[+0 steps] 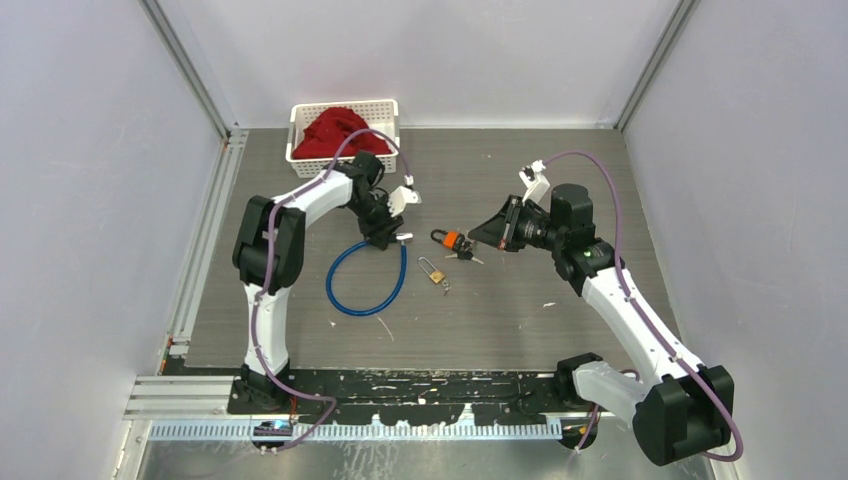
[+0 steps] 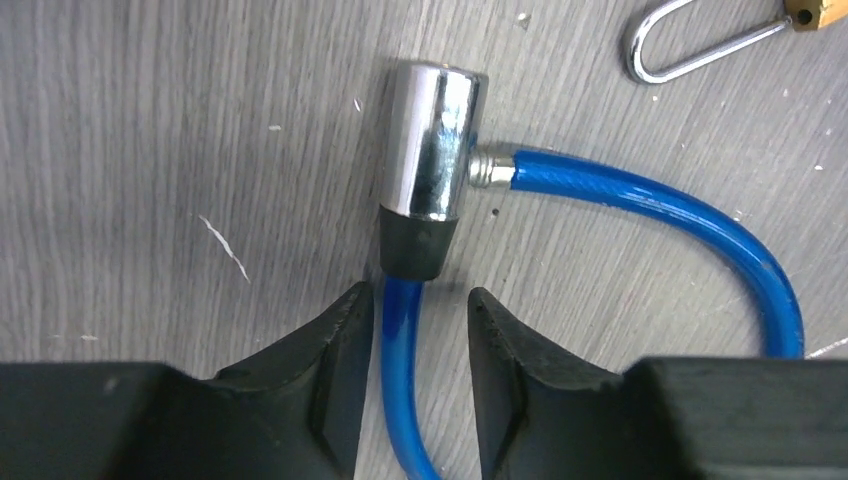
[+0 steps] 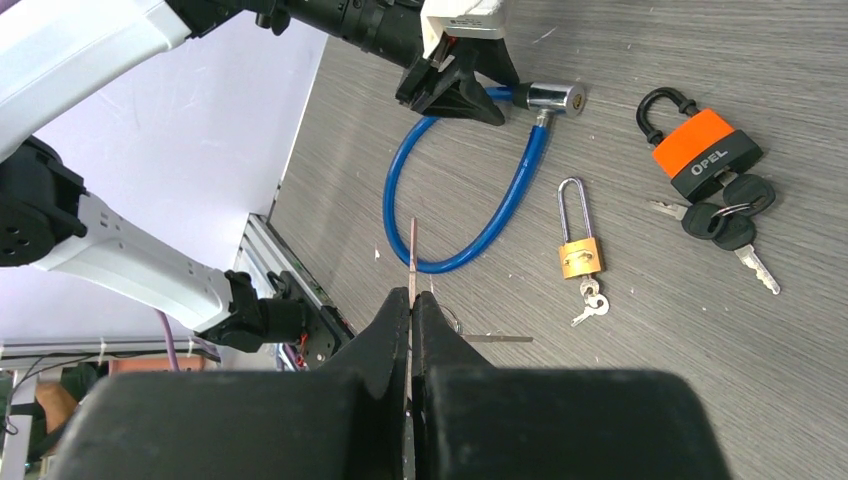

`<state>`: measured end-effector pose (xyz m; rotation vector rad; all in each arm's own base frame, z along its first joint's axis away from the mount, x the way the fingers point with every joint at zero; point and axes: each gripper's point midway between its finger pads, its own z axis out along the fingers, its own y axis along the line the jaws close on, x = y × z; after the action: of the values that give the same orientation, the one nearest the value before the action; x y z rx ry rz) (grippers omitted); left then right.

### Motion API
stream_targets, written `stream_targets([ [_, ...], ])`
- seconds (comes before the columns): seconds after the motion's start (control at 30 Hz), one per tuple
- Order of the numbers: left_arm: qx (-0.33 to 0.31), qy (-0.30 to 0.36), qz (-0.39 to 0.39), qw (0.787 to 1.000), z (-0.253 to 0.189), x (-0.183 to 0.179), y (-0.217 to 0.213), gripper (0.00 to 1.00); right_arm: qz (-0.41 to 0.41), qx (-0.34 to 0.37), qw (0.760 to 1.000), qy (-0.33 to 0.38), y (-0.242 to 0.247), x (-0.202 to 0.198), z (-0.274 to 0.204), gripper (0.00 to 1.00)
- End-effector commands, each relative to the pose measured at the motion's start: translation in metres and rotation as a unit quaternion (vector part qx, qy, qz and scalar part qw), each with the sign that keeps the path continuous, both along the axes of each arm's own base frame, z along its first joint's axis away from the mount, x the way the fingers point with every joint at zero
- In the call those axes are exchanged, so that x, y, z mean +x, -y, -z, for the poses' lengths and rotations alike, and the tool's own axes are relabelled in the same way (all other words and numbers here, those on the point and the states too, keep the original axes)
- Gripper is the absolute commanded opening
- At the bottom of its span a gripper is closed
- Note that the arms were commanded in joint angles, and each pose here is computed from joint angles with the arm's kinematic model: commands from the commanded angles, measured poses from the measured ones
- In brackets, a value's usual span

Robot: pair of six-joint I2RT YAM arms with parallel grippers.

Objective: Unlock with the key
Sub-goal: Pick up the lock from the center of the board.

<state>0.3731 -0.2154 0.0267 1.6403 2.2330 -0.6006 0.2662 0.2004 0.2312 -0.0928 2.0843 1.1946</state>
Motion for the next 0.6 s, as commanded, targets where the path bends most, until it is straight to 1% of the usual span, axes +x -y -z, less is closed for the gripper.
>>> stream_targets([
  [0.0,-0.002,0.042,0.026,0.999,0.007,0.005,0.011,0.38,-0.003,0.01,1.0,0.021,-0.001,0.003,-0.01,0.01],
  [0.07,0.004,0.057,0.028,0.998,0.011,0.007,0.011,0.32,-0.002,0.011,1.0,0.022,-0.001,0.003,-0.012,0.01],
  [0.1,0.007,0.065,0.03,0.997,0.012,0.008,0.011,0.27,-0.003,0.011,1.0,0.022,-0.001,0.003,-0.012,0.01],
  [0.17,0.012,0.078,0.04,0.996,0.016,0.008,0.012,0.13,-0.001,0.012,1.0,0.023,-0.001,0.003,-0.013,0.01],
  [0.23,0.014,0.089,0.054,0.994,0.017,0.007,0.014,0.04,-0.001,0.013,1.0,0.023,-0.002,0.004,-0.015,0.01],
  [0.27,0.013,0.096,0.059,0.994,0.016,0.006,0.015,0.01,0.0,0.014,1.0,0.023,-0.002,0.004,-0.015,0.01],
  [0.4,0.008,0.129,0.094,0.987,0.004,-0.004,0.011,0.0,-0.006,0.015,1.0,0.02,-0.003,0.005,-0.016,0.01],
  [0.47,0.009,0.144,0.126,0.981,-0.009,-0.014,0.005,0.0,-0.01,0.016,1.0,0.022,-0.004,0.005,-0.017,0.01],
  [0.57,0.018,0.192,0.14,0.971,-0.048,-0.018,-0.007,0.0,-0.015,0.02,0.999,0.026,-0.006,0.006,-0.022,0.01],
])
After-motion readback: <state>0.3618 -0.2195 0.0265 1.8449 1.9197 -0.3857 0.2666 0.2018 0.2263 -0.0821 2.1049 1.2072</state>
